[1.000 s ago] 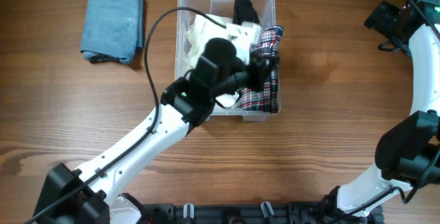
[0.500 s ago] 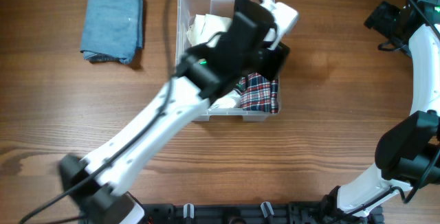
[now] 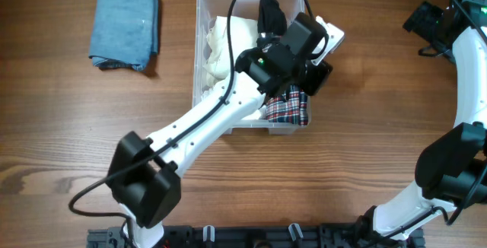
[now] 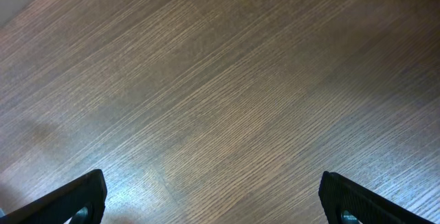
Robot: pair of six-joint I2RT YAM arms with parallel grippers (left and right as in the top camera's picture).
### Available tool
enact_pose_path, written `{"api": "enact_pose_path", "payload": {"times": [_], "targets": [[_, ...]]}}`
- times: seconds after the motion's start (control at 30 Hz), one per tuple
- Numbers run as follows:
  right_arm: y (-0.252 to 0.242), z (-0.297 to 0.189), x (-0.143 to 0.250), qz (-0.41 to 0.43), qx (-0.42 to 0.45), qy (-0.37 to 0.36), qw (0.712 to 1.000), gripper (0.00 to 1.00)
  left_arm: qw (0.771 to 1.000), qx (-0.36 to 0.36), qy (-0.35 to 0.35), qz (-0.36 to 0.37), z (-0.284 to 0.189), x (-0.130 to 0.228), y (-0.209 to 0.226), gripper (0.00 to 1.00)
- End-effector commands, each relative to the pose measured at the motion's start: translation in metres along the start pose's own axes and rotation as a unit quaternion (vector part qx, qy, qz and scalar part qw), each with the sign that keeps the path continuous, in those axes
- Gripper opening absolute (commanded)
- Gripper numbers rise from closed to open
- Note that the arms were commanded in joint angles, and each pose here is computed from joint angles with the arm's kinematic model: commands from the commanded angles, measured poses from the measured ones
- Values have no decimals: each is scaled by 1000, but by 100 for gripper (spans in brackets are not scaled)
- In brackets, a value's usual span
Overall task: Pack container
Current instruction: 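Lower the plaid shirt into the bin's right side and press it down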
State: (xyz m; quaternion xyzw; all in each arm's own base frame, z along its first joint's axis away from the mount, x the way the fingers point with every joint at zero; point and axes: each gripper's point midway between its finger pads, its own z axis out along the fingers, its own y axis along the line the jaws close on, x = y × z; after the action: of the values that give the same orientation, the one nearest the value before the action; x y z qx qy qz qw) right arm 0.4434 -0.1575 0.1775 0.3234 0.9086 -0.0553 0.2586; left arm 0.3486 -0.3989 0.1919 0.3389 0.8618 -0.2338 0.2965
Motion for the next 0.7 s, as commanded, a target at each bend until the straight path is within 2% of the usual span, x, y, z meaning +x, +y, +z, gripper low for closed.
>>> {"api": "enact_pose_path", "payload": {"times": [0.0,0.13,0.27,0.43,0.57,0.67], "targets": [[1,6,3,6,-2,7,1000,100,997,-64,42,5,19,23,25,4],[1,6,3,6,-2,7,1000,100,984,-161,69,9,9,37,59,4],[1,6,3,7,-2,7,1000,100,971,-216,103,10,-2,53,81,4],[1,6,3,7,-2,7,1000,100,939,-310,145,18,-27,71,119,6],[1,6,3,6,-2,7,1000,100,912,-380,155,25,-52,72,144,8],[1,6,3,7,-2,7,1000,100,910,-391,136,14,-68,63,149,8]]}}
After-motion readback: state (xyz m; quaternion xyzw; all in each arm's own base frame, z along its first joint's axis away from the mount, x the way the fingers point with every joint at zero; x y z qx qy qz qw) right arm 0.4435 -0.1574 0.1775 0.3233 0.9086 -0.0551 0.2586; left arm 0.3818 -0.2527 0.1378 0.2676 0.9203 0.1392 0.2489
